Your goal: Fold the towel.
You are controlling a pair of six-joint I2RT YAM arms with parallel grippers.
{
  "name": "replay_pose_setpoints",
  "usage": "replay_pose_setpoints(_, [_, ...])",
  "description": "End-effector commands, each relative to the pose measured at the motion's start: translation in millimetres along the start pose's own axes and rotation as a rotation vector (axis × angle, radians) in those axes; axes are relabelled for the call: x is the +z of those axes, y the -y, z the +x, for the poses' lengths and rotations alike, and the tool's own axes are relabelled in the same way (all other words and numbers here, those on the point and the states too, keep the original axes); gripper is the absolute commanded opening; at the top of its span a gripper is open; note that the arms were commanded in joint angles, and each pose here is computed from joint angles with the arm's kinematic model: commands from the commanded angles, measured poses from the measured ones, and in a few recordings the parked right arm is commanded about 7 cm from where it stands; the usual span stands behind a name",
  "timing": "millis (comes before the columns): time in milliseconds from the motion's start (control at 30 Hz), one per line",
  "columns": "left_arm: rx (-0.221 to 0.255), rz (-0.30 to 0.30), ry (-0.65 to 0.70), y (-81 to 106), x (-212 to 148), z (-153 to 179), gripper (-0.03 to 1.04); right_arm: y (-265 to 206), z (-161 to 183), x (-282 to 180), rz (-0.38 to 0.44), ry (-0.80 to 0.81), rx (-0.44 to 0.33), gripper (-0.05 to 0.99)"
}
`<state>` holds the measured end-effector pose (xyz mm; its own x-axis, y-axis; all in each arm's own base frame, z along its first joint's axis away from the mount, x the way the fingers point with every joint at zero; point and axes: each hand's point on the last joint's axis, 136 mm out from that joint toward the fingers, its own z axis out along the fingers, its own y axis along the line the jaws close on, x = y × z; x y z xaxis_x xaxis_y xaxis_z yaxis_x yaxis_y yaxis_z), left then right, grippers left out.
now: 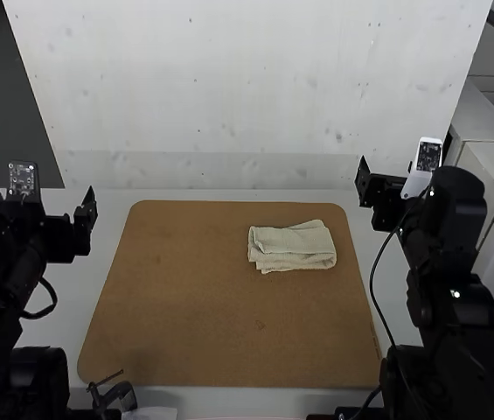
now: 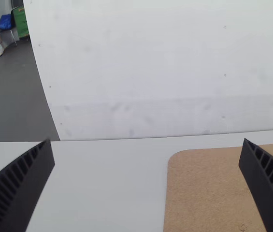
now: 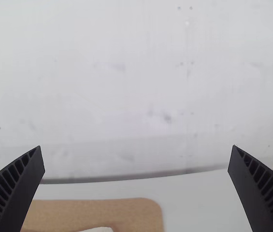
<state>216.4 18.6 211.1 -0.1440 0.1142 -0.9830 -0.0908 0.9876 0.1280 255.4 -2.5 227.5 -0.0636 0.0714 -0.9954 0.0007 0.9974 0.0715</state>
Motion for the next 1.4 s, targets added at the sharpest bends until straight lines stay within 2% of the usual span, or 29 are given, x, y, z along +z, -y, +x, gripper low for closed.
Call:
replay_pose_setpoints(0, [0.013, 0.057, 0.053, 11.4, 4.6, -3.1, 0.98, 1.8, -4.0, -6.9, 0.002, 0.05, -0.01, 0.97])
replay_pose_setpoints(200, [-0.016, 0.113, 0.07, 24.3, 16.2, 11.1, 0.98, 1.7, 5.0, -10.1, -0.001, 0.049, -0.01, 0.97])
replay_pose_setpoints(433, [-0.01, 0.144, 0.032, 33.7, 27.7, 42.2, 0.98, 1.6, 23.0, -9.0, -0.004, -0.018, -0.004, 0.97])
replay_pose_setpoints(600, [-0.009, 0.18, 0.04, 39.9, 27.1, 41.8, 0.98, 1.5, 52.3, -5.5, -0.008, -0.095, 0.006, 0.97])
replay_pose_setpoints(733, [-0.004, 0.184, 0.041, 40.8, 26.9, 41.7, 0.98, -3.7, 71.4, -3.7, -0.031, -0.132, 0.006, 0.97])
replay_pose_setpoints(867, [-0.004, 0.184, 0.041, 40.7, 27.0, 41.7, 0.98, -13.9, 64.7, -9.9, -0.068, -0.047, -0.007, 0.97])
replay_pose_setpoints(1367, [0.003, 0.249, 0.05, 51.6, 24.3, 39.7, 0.98, -12.5, 66.9, -10.2, -0.063, -0.056, 0.0, 0.97])
